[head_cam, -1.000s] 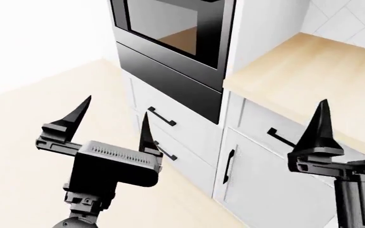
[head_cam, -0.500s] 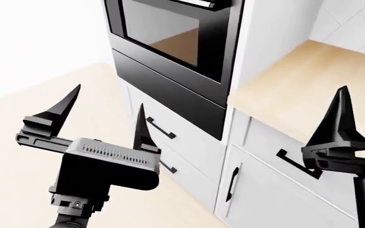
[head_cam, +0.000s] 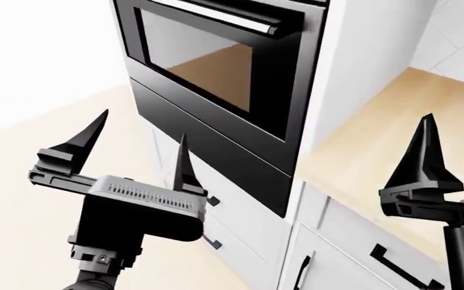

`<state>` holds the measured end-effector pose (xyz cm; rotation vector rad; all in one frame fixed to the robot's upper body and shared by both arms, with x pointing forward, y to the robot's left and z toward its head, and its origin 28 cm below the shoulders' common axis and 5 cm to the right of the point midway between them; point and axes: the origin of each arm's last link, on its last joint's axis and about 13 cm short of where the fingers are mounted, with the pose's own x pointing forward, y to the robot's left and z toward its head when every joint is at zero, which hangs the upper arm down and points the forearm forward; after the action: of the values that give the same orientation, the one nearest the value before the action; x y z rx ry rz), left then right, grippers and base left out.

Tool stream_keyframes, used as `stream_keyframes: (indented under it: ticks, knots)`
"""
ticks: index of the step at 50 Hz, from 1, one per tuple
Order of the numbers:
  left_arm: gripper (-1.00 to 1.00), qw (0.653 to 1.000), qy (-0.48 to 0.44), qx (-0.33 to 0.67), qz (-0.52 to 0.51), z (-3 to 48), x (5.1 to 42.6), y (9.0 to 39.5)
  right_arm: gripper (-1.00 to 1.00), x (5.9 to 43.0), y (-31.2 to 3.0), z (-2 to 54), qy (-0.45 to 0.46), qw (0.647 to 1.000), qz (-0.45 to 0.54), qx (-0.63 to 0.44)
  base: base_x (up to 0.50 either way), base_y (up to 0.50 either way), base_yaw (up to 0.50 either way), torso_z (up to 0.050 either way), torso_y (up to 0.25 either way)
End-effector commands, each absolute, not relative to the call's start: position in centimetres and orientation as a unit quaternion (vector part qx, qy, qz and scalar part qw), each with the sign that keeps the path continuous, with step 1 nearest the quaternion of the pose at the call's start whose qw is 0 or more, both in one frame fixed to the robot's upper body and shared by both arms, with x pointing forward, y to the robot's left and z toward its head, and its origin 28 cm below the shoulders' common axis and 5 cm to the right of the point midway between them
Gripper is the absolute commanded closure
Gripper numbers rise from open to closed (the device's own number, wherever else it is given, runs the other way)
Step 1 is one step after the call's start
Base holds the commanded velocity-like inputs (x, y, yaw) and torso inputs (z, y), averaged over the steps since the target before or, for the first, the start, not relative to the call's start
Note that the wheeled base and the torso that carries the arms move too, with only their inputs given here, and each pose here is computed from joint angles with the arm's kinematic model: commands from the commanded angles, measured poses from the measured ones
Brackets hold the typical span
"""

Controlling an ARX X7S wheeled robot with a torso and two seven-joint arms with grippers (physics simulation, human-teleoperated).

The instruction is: Open the oven door

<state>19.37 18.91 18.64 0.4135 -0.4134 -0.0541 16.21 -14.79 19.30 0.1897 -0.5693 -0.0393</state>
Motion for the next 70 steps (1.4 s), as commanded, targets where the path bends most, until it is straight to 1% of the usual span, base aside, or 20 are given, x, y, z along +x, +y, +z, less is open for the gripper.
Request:
stream_keyframes:
  ticks: [1, 22, 28, 31, 35, 39, 44, 48, 52, 57, 62, 70]
  knots:
    - [-1.0, 0.958, -0.202, 0.201, -0.03, 18.4, 19.4, 18.8, -1.0, 16.2, -14.8, 19.2, -0.278, 0.956, -0.018, 0.095, 0.43, 0.27, 0.0, 0.0, 0.015]
    - [-1.0, 0.959, -0.202, 0.196, -0.033, 18.1, 19.7, 18.8, -1.0, 16.6, -15.0, 19.0, -0.275, 0.956, -0.026, 0.104, 0.4, 0.3, 0.0, 0.0, 0.0]
    - [-1.0, 0.959, -0.202, 0.196, -0.034, 18.1, 19.7, 18.7, -1.0, 16.8, -15.1, 19.0, -0.276, 0.954, -0.03, 0.111, 0.0, 0.0, 0.0, 0.0, 0.002]
    - [-1.0, 0.955, -0.205, 0.212, -0.024, 18.0, 19.9, 18.6, -1.0, 16.8, -15.1, 18.9, -0.274, 0.955, -0.029, 0.113, 0.0, 0.0, 0.0, 0.0, 0.0]
    - [-1.0, 0.929, -0.227, 0.292, 0.022, 17.8, 20.4, 18.3, -1.0, 17.0, -15.2, 18.9, -0.272, 0.955, -0.03, 0.114, 0.0, 0.0, 0.0, 0.0, 0.0]
    - [-1.0, 0.891, -0.253, 0.37, 0.07, 18.1, 20.9, 17.6, -1.0, 17.4, -15.4, 18.7, -0.269, 0.956, -0.035, 0.114, 0.0, 0.0, 0.0, 0.0, 0.0]
    - [-1.0, 0.835, -0.27, 0.46, 0.136, 18.1, 23.5, 17.6, -1.0, 18.2, -16.1, 18.3, -0.262, 0.957, -0.05, 0.116, 0.0, 0.0, 0.0, 0.0, 0.0]
    - [-1.0, 0.806, -0.28, 0.497, 0.161, 18.0, 25.4, 17.5, -1.0, 18.8, -16.5, 17.9, -0.256, 0.958, -0.06, 0.117, 0.0, 0.0, 0.0, 0.0, 0.0]
    - [-1.0, 0.795, -0.283, 0.511, 0.162, 17.8, 27.4, 17.3, -1.0, 19.3, -17.0, 17.6, -0.25, 0.958, -0.07, 0.12, 0.0, 0.0, 0.0, 0.0, 0.0]
    - [-1.0, 0.791, -0.296, 0.511, 0.161, 17.6, 29.6, 17.0, -1.0, 20.0, -17.5, 17.3, -0.242, 0.959, -0.082, 0.122, 0.0, 0.0, 0.0, 0.0, 0.0]
    - [-1.0, 0.769, -0.306, 0.542, 0.145, 16.1, 31.8, 16.5, -1.0, 20.3, -18.0, 17.1, -0.237, 0.959, -0.09, 0.124, 0.0, 0.0, 0.0, 0.0, 0.0]
    - [-1.0, 0.774, -0.314, 0.537, 0.118, 15.7, 32.7, 15.9, -1.0, 20.4, -18.4, 17.0, -0.233, 0.959, -0.096, 0.126, 0.0, 0.0, 0.0, 0.0, 0.0]
